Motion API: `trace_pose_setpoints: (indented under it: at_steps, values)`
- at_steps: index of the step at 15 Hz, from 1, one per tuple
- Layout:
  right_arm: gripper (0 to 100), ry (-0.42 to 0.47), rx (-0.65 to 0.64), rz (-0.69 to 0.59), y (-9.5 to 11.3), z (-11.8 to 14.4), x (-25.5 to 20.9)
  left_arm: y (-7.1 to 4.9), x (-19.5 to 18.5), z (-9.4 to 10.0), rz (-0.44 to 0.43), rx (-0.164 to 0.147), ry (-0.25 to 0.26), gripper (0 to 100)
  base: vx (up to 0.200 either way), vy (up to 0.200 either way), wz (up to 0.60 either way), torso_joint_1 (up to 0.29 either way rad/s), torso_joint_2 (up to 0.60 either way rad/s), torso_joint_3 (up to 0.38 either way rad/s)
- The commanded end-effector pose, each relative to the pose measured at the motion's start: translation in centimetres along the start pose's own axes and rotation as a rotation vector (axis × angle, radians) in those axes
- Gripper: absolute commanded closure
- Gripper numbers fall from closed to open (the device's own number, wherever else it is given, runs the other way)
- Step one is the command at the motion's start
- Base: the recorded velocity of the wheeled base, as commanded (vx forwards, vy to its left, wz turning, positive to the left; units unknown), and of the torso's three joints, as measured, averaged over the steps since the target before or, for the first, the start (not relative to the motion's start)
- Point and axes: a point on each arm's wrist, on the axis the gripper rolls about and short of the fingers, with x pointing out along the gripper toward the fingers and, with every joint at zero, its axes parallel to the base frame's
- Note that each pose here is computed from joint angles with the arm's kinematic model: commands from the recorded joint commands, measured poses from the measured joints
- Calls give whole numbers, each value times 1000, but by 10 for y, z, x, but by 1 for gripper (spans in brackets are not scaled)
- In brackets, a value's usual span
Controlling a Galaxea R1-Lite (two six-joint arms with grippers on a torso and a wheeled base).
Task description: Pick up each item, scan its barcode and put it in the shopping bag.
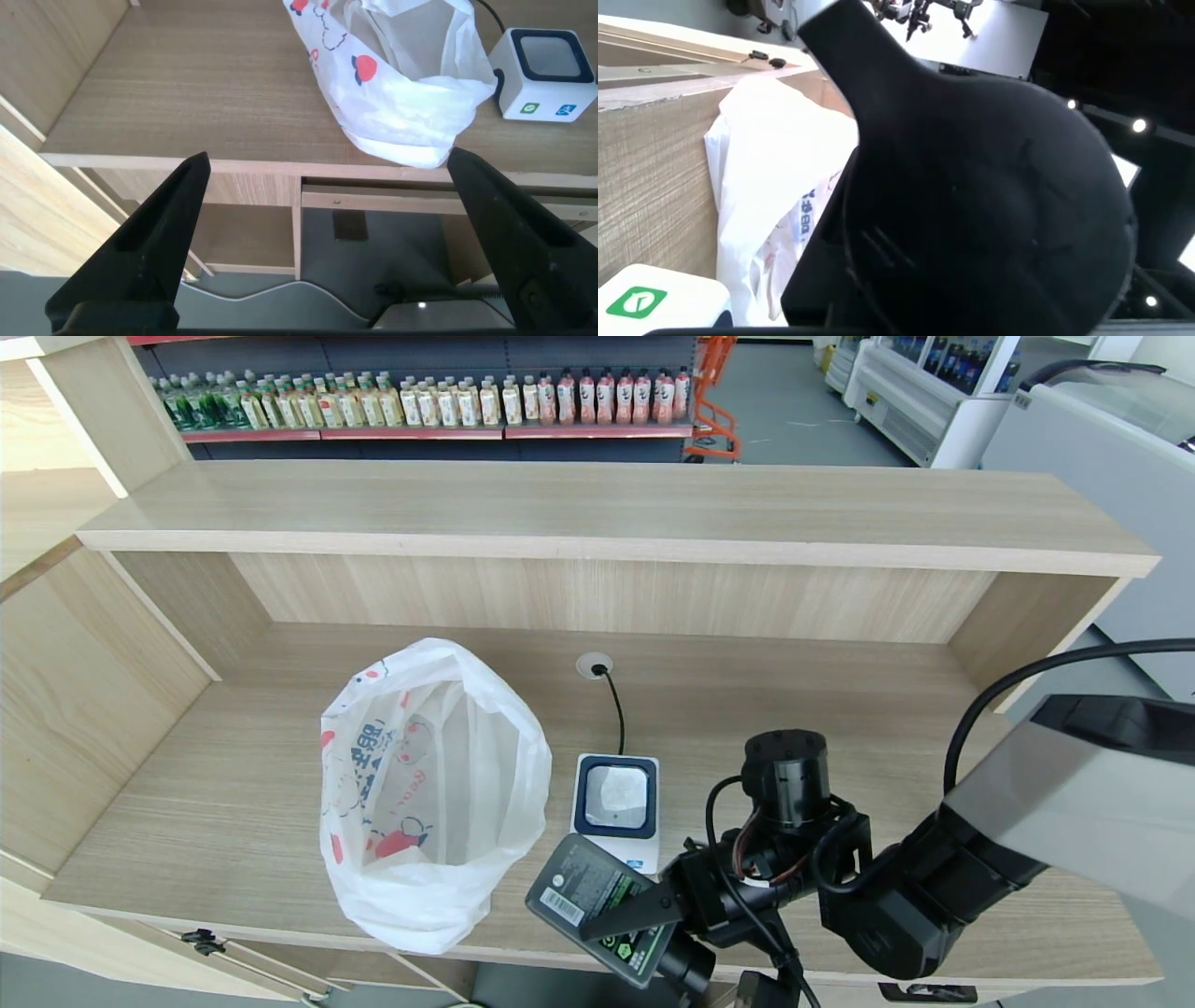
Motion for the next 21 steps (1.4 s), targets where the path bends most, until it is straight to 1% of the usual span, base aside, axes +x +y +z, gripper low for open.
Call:
trace_pose_setpoints:
  at_steps: [1,3,4,5,6,7,8,9,10,11,12,13,14,15,16,17,18,19,20,21]
  values:
    - [100,-3,3,-1,1,1,1,0,0,0,0,0,-1,0,0,0,0,0,0,0]
    - [100,-1,20,-2,0,-1,1,0,0,0,0,0,-1,0,0,0,0,0,0,0]
    - [100,2,53,-5,-4,-3,1,0,0,0,0,0,-1,0,0,0,0,0,0,0]
    - [100,9,127,-7,-12,-5,0,0,0,0,0,0,-1,0,0,0,0,0,0,0]
    - [100,33,222,1,-27,-6,0,0,0,0,0,0,-1,0,0,0,0,0,0,0]
    - [100,101,341,23,-46,-9,-4,0,0,0,0,0,-1,0,0,0,0,0,0,0]
    - [100,120,393,15,-57,-10,-7,0,0,0,0,0,-1,0,0,0,0,0,0,0]
    - [100,160,461,-26,-91,-17,-14,0,0,0,0,0,-1,0,0,0,0,0,0,0]
    - [100,71,588,-49,-104,-3,-19,0,0,0,0,0,-1,0,0,0,0,0,0,0]
    - [100,14,633,-75,-120,-1,-20,0,0,0,0,0,-1,0,0,0,0,0,0,0]
    - [100,20,663,-80,-132,-2,-22,0,0,0,0,0,-1,0,0,0,0,0,0,0]
    - [100,113,832,-66,-148,-9,-34,0,0,0,0,0,-1,0,0,0,0,0,0,0]
    - [100,226,964,-81,-165,-13,-47,0,0,0,0,0,-1,0,0,0,0,0,0,0]
    - [100,330,1063,-100,-172,-12,-55,0,0,0,0,0,-1,0,0,0,0,0,0,0]
    - [100,604,1342,-209,-186,-2,-73,0,0,0,0,0,-1,0,0,0,0,0,0,0]
    - [100,781,1578,-359,-189,4,-82,0,0,0,0,0,-1,0,0,0,0,0,0,0]
    - [100,955,1801,-580,-192,6,-87,0,0,0,0,0,-1,0,0,0,0,0,0,0]
    - [100,1084,1966,-768,-188,7,-89,0,0,0,0,0,-1,0,0,0,0,0,0,0]
    - [100,1151,2123,-871,-180,9,-92,0,0,0,0,0,-1,0,0,0,0,0,0,0]
    - [100,1180,2173,-900,-177,10,-95,0,0,0,0,0,-1,0,0,0,0,0,0,0]
